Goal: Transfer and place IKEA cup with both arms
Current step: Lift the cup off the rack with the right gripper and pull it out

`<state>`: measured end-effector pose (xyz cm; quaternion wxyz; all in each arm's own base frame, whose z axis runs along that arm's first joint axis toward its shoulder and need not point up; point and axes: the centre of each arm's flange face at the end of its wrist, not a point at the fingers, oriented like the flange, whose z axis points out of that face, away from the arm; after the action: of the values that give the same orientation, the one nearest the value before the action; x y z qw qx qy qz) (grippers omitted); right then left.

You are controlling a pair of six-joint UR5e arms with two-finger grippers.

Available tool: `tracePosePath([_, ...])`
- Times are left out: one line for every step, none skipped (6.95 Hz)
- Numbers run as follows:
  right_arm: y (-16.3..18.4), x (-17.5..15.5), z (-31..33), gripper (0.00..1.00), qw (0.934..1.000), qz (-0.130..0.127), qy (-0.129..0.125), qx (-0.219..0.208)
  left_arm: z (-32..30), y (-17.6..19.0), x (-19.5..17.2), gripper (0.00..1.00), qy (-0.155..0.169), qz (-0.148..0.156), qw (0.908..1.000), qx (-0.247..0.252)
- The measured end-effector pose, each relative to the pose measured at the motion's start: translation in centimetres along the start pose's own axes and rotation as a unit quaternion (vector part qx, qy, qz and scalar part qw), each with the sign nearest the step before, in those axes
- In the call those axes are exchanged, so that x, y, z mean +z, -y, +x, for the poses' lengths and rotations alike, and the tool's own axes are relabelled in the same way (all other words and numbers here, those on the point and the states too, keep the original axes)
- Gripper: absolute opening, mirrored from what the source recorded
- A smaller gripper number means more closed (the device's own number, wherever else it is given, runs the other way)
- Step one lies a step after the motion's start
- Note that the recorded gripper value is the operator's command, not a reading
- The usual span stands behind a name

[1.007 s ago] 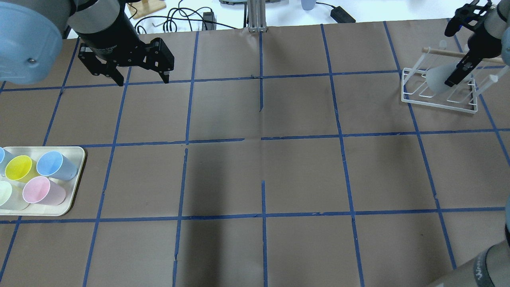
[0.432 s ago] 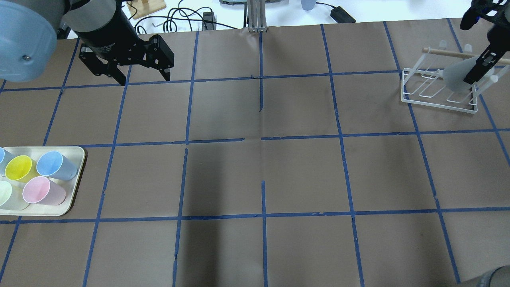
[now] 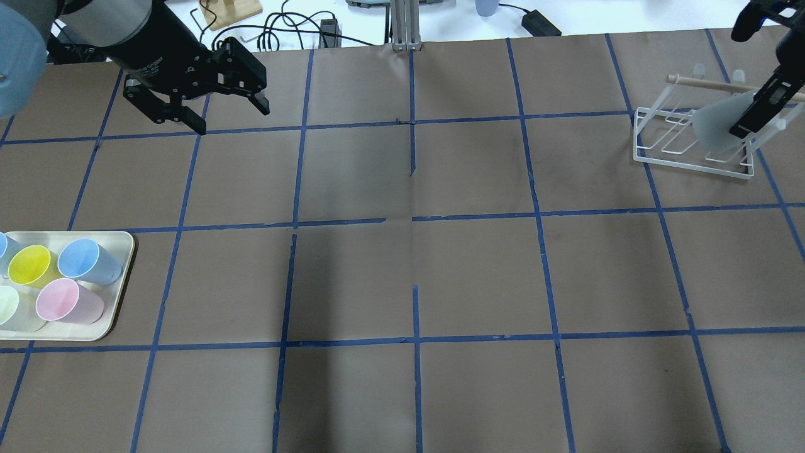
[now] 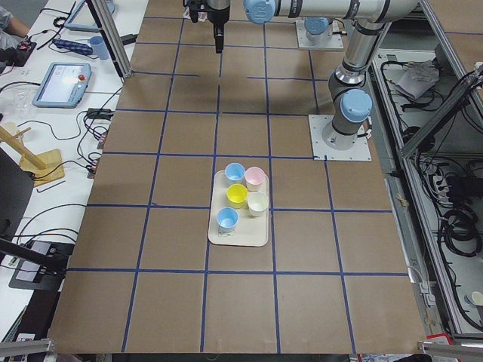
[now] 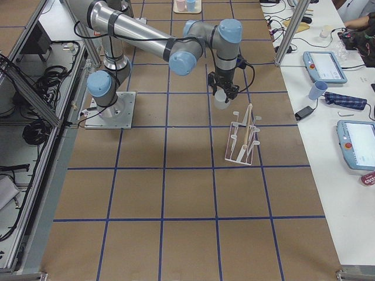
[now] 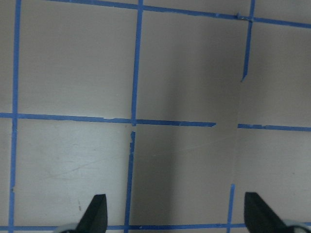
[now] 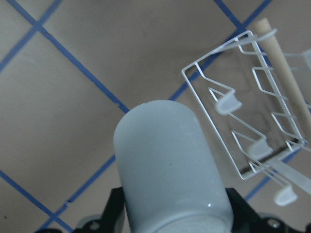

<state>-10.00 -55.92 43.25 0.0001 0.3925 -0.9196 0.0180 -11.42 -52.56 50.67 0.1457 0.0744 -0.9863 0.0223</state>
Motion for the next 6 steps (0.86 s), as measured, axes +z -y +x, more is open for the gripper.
tracePosePath([1.0,-0.3,-2.2,0.1,0.9976,0.04,0.056,0.0,-1.0,0.4,-0.2,1.0,-0.04,-0.01,0.999,-0.019])
tracePosePath([2.3,-0.4,-4.4,0.1,0.9892,0.088,0.118,0.003,-2.0,0.7,-0.3,1.0,-0.077,-0.019,0.9964,-0.029])
tracePosePath([3.5,-0.6,-6.5,0.1,0.9748,0.135,0.177,0.011,-3.0,0.8,0.1,1.0,-0.118,-0.029,0.992,-0.034])
tracePosePath([4.4,-0.7,-8.5,0.09,0.9569,0.166,0.237,0.022,-3.9,0.6,0.8,1.0,-0.165,-0.037,0.9847,-0.043])
tracePosePath([5.0,-1.0,-10.5,0.09,0.9369,0.192,0.291,0.031,-4.4,0.2,1.5,1.0,-0.204,-0.04,0.9768,-0.05])
tracePosePath([5.5,-1.2,-12.3,0.08,0.9137,0.217,0.342,0.036,-4.7,-0.2,2.3,1.0,-0.242,-0.042,0.9681,-0.051])
